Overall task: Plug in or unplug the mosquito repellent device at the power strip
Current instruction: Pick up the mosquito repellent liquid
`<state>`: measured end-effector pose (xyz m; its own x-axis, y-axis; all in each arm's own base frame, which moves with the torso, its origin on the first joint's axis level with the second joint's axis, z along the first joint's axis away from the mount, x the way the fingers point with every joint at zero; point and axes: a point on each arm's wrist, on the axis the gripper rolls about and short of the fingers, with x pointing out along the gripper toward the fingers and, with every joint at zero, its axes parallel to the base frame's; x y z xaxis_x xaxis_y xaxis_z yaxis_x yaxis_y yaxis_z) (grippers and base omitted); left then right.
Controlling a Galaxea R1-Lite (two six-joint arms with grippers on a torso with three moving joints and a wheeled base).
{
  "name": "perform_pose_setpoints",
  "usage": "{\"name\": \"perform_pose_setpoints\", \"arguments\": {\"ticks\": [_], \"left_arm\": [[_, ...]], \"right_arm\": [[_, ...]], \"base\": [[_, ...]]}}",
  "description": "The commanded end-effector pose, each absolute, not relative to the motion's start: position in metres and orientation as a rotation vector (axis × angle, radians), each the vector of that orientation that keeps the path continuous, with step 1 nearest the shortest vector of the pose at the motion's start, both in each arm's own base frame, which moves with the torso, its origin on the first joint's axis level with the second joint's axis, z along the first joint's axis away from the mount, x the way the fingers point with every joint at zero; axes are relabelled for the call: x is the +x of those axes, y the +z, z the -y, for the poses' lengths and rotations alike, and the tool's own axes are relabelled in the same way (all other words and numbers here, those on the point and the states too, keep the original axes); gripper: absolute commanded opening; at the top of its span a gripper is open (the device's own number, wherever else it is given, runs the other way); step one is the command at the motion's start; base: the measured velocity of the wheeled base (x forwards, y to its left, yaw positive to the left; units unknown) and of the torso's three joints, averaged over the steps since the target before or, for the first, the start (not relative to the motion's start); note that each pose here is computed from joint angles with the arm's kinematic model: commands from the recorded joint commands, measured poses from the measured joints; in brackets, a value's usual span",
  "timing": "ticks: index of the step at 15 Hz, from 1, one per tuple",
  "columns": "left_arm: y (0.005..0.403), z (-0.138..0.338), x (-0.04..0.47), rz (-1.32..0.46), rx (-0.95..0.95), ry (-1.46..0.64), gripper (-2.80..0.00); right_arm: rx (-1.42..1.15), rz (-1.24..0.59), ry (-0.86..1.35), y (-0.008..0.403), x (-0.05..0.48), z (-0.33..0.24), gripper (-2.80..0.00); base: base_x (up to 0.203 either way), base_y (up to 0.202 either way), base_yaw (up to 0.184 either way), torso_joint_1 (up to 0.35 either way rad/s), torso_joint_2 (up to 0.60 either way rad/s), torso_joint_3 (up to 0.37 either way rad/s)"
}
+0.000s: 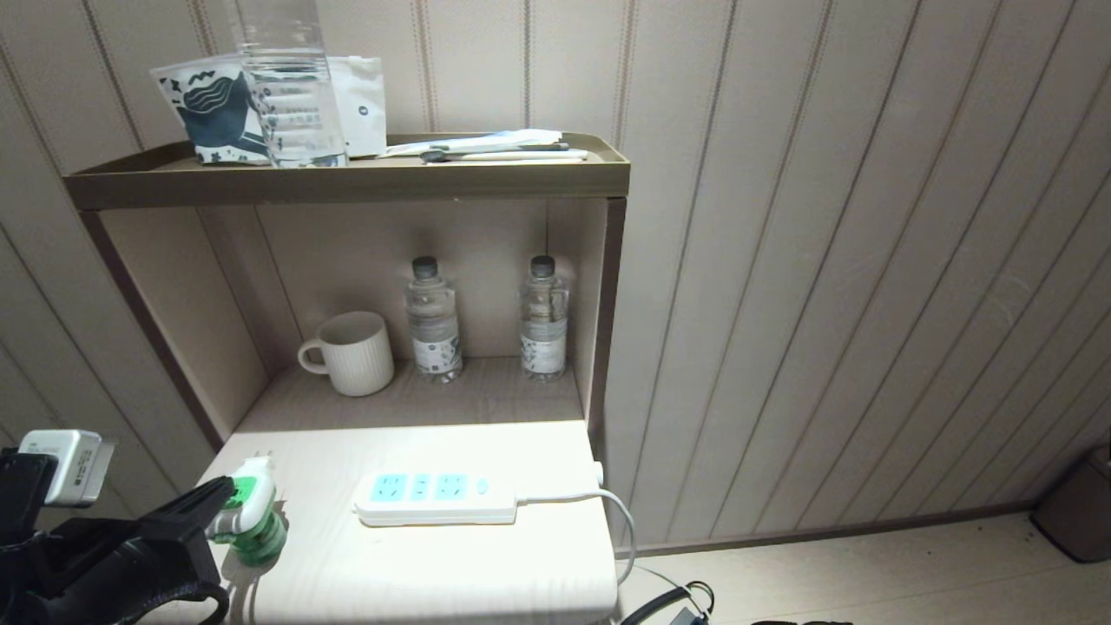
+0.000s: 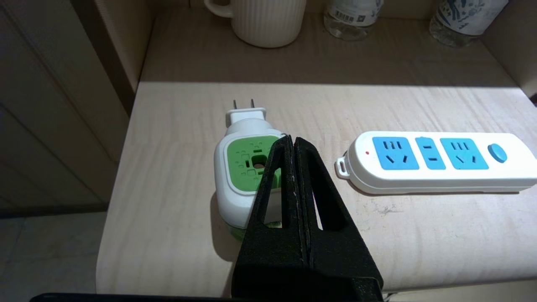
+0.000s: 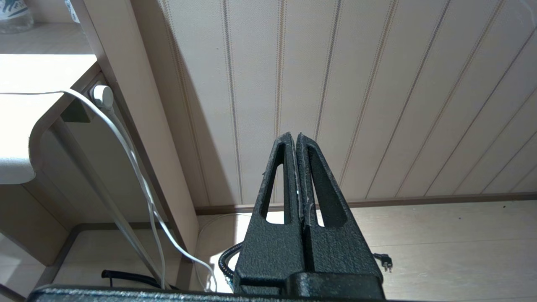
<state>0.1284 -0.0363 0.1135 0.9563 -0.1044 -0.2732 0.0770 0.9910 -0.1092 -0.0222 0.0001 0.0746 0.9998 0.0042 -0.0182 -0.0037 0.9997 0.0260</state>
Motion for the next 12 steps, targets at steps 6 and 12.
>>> {"name": "perform_pose_setpoints", "arguments": {"ticks": [6,12], "left_arm": [[0.119,0.029,0.108,-0.263,-0.089,-0.068,-2.8],[0.121,0.018,0.096,-0.242,0.019,-0.01,-2.8]], "right_arm": [[0.026,-0.02,0.004,0.075,-0.022,0.0,-2.8],[0.026,-0.02,0.004,0.075,-0.022,0.0,-2.8]], "base": [[0.0,0.0,0.0,0.0,0.0,0.0],[0.0,0.0,0.0,0.0,0.0,0.0]]}}
